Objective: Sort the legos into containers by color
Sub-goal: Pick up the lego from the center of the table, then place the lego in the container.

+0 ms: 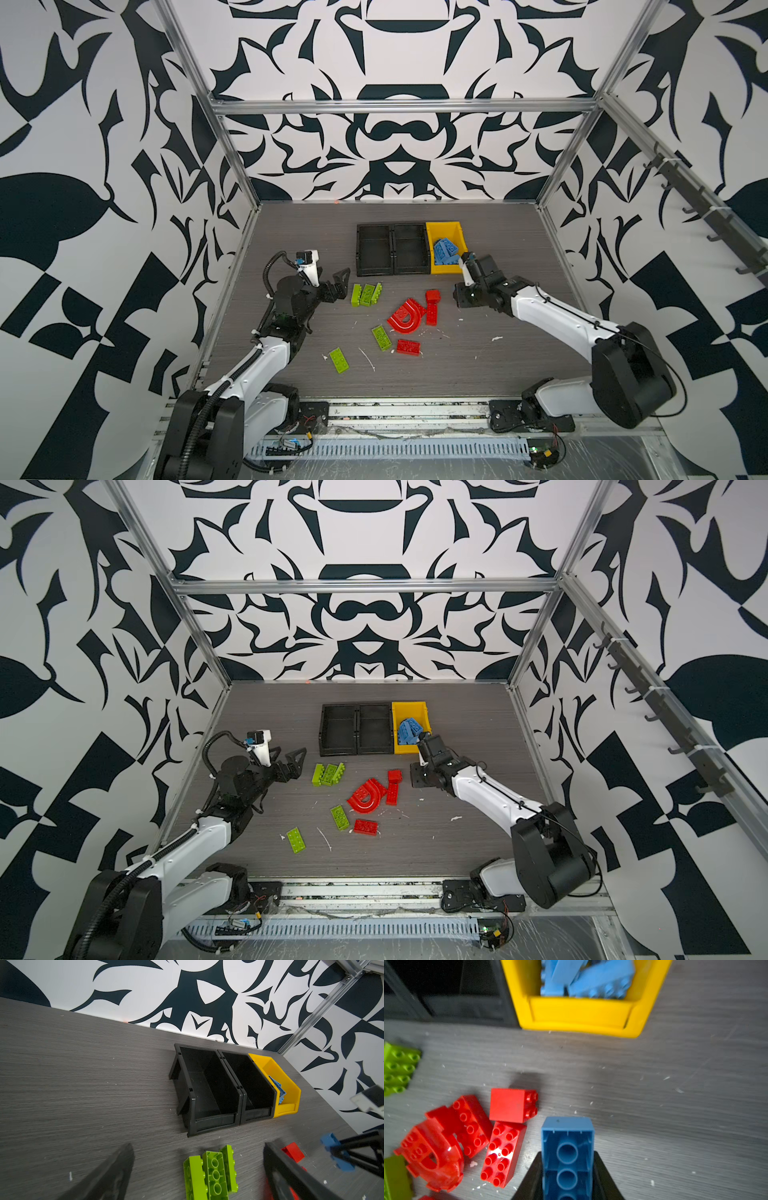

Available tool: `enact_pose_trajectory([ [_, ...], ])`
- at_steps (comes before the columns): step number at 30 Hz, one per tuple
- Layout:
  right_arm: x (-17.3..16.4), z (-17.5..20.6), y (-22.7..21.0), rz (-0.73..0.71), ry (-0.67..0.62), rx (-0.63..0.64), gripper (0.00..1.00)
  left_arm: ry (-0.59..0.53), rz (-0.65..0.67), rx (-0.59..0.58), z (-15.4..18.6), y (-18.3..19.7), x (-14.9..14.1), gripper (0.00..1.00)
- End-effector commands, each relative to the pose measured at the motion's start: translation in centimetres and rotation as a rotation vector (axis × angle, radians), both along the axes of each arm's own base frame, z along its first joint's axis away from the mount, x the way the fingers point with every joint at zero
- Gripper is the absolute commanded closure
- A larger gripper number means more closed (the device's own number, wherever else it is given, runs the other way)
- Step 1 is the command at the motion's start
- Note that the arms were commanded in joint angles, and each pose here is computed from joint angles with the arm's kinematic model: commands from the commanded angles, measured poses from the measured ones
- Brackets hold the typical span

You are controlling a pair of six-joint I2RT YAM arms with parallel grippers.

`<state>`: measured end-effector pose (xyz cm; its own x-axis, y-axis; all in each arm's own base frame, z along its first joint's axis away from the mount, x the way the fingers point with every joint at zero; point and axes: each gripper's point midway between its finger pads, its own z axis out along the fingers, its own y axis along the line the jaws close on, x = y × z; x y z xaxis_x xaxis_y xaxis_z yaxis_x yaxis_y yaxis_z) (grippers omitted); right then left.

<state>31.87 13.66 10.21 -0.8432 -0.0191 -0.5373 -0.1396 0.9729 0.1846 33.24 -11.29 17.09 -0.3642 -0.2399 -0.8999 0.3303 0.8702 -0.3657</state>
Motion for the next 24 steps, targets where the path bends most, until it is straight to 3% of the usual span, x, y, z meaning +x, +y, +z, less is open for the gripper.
enact_pose_trajectory([
  [1, 2.5, 4.8, -0.4, 0.028, -0.12, 0.019, 0.69, 0.002, 0.0, -0.004, -0.4, 0.0, -0.2, 0.0],
  [13, 12.1, 7.2, 1.1, 0.07, -0.207, 0.052, 0.7, 0.001, 0.0, -0.006, -0.6, 0.0, -0.2, 0.0],
  [24, 16.2, 5.3, 1.5, 0.083, -0.174, -0.004, 0.68, -0.007, 0.009, 0.001, -0.3, 0.2, -0.3, 0.01],
])
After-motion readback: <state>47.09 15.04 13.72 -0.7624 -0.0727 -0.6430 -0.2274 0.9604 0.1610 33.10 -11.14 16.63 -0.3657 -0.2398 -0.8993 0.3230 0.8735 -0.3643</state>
